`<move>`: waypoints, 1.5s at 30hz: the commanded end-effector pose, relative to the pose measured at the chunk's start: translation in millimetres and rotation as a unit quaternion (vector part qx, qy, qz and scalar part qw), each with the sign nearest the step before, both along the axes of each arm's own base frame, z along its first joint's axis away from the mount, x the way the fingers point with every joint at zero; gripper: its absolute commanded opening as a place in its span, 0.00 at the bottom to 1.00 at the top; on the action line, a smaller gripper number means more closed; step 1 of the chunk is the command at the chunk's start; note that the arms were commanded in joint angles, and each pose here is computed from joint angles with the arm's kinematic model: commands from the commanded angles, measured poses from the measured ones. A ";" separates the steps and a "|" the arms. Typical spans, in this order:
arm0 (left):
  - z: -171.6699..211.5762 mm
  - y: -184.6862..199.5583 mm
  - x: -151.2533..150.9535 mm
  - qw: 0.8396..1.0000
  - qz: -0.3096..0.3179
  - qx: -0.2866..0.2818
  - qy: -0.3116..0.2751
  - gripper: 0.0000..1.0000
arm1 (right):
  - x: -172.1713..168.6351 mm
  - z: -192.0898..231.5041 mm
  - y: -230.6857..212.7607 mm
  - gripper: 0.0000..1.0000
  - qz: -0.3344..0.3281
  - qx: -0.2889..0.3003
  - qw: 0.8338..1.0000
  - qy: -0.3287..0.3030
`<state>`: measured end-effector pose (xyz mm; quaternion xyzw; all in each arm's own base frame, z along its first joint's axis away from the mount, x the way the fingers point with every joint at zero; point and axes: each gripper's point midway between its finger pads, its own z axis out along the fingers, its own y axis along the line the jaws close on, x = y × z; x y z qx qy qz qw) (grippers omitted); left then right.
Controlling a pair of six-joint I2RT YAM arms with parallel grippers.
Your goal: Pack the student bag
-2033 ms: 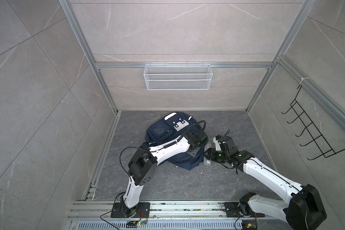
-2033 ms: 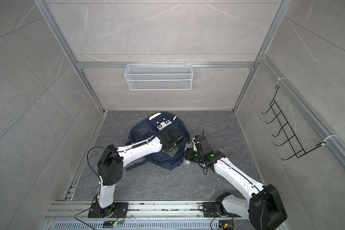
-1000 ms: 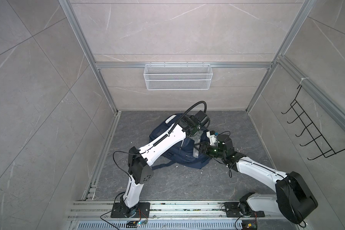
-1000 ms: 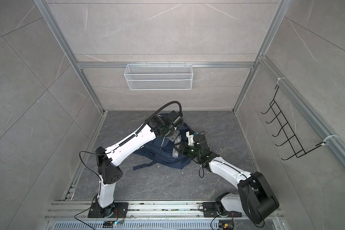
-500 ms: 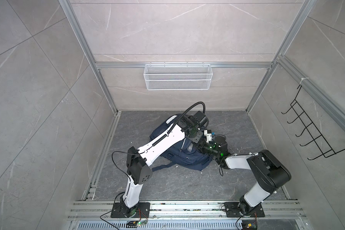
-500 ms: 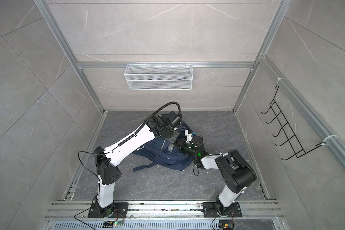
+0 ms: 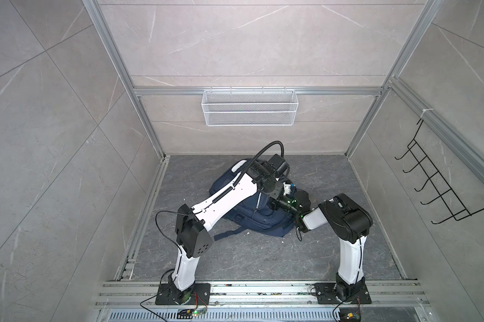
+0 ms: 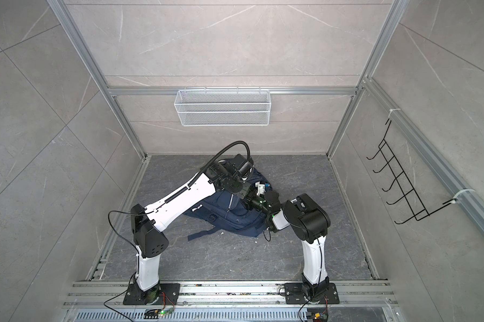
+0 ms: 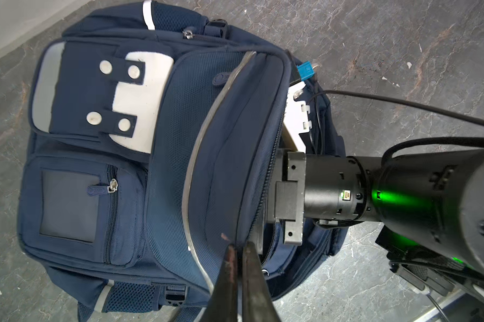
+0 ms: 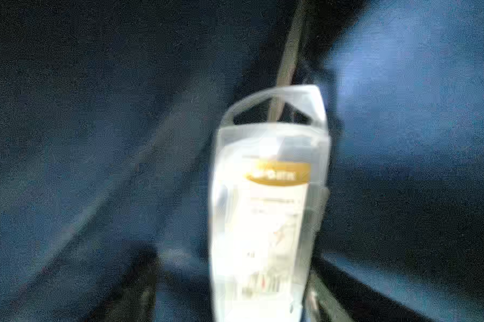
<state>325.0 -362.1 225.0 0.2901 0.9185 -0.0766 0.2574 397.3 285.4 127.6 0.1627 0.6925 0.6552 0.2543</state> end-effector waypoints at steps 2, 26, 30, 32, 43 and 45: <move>45.1 7.7 -1.0 0.998 0.010 -0.055 -0.029 0.00 | -5.6 -11.9 -9.0 0.94 -0.012 -0.055 0.998 0.020; 3.9 -4.4 -10.6 0.997 -0.003 -0.069 0.028 0.00 | -92.9 -1.4 -137.9 1.00 -0.071 -0.490 0.866 0.071; -13.2 -23.2 -19.3 0.997 -0.021 -0.066 0.043 0.00 | -110.5 5.3 -156.4 1.00 -0.089 -0.506 0.855 0.072; -23.2 -32.5 -21.8 0.996 -0.027 -0.066 0.053 0.00 | -117.2 9.2 -162.0 1.00 -0.094 -0.512 0.851 0.067; -74.0 -75.6 -20.7 0.992 -0.040 -0.058 0.102 0.00 | -140.9 33.2 -173.0 0.87 -0.085 -0.535 0.840 0.030; -79.5 -82.0 -20.9 0.991 -0.043 -0.060 0.112 0.00 | -141.8 33.9 -168.6 0.83 -0.077 -0.533 0.842 0.026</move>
